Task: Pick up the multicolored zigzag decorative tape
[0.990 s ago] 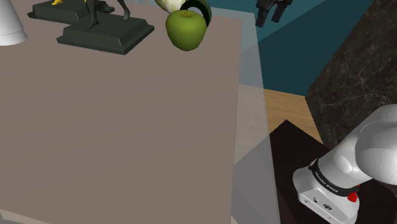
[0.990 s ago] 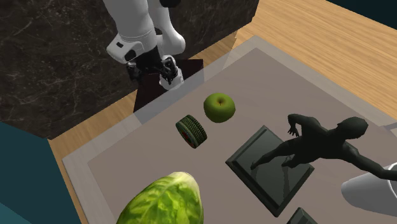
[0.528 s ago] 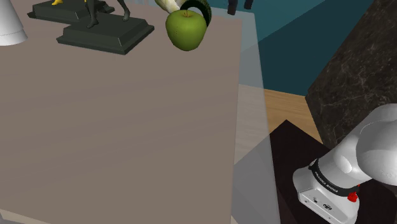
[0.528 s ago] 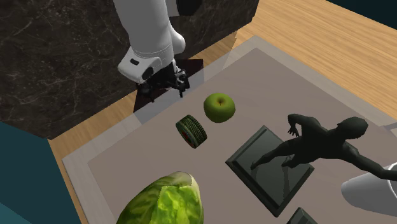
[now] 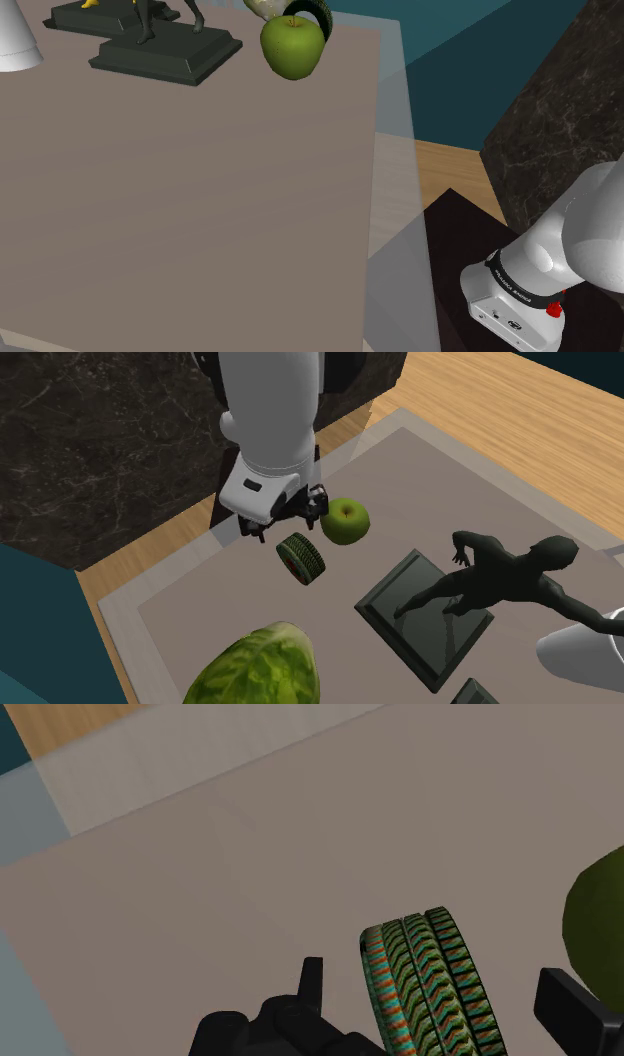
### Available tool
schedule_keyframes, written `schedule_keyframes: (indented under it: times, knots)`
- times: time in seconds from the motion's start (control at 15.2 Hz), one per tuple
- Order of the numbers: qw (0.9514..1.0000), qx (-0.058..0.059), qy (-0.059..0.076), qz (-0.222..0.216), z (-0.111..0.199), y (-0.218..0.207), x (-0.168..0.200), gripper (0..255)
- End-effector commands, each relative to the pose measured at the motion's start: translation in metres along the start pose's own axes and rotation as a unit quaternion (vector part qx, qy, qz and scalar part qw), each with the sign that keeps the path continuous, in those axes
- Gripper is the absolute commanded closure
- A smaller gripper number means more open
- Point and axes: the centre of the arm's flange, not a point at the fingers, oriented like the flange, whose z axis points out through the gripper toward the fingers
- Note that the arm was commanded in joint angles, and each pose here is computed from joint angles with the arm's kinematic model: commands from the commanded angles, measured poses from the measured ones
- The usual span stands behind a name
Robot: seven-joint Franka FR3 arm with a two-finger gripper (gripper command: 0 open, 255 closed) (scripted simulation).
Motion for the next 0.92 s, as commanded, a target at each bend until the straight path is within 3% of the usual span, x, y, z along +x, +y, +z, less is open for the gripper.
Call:
schedule_keyframes:
  times: [0.0,0.46,0.53,0.86]
  knots:
    - [1.0000,-0.001,0.000,-0.003,0.008,-0.003,0.005,0]
    - [1.0000,-0.001,0.000,-0.003,0.037,-0.004,0.005,0]
    - [1.0000,-0.001,0.000,-0.003,0.037,-0.003,0.005,255]
    - [1.0000,-0.001,0.000,-0.003,0.037,-0.004,0.005,255]
